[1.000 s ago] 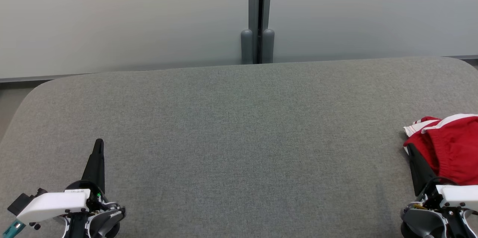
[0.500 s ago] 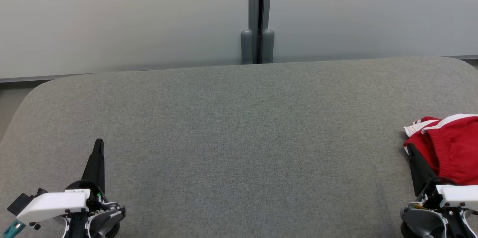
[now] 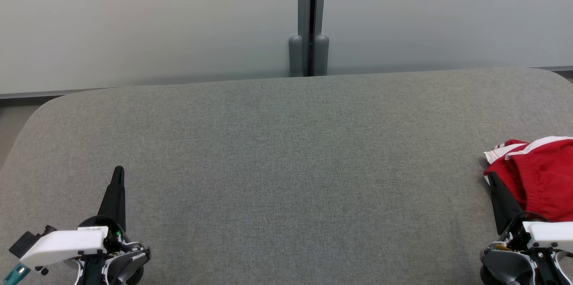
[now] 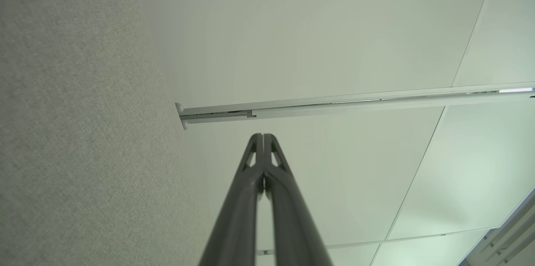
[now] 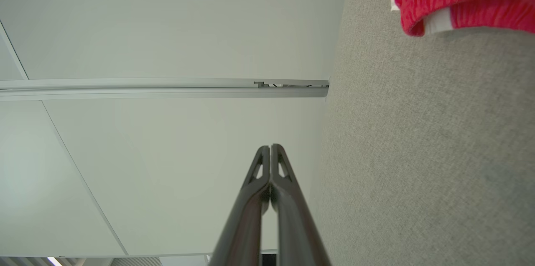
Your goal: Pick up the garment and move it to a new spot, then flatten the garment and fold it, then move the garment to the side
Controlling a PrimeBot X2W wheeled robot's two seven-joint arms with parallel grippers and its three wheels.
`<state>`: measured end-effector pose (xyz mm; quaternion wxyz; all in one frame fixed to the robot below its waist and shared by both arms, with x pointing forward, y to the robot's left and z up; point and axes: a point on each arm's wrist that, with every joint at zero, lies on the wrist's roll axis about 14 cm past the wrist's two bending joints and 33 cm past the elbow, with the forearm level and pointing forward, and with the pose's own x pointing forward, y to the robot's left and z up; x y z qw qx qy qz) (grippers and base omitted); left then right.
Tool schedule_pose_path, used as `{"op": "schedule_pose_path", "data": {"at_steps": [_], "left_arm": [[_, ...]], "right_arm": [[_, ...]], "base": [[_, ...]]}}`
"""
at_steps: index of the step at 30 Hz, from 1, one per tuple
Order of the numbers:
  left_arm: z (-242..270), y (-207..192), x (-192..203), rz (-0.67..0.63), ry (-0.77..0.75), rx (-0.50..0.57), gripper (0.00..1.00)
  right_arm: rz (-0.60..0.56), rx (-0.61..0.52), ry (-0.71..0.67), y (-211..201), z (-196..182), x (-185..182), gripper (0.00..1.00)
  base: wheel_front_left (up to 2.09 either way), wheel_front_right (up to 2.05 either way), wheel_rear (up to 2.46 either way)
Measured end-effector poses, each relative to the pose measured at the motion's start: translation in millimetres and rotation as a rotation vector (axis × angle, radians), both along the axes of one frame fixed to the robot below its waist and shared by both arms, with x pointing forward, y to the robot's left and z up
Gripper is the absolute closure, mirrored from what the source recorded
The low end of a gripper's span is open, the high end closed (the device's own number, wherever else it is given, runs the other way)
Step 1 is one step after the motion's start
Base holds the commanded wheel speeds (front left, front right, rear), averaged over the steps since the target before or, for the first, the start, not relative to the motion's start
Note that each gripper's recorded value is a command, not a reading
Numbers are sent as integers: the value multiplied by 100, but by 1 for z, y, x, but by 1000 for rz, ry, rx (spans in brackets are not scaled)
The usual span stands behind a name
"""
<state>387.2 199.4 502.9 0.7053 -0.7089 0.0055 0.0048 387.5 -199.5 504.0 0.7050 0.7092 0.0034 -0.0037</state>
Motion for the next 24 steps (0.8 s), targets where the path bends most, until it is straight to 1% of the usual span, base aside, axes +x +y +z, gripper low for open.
{"op": "schedule_pose_path", "data": {"at_steps": [24], "left_arm": [[0, 0, 0, 0, 0, 0, 100]], "right_arm": [[0, 0, 0, 0, 0, 0, 100]], "base": [[0, 0, 0]]}}
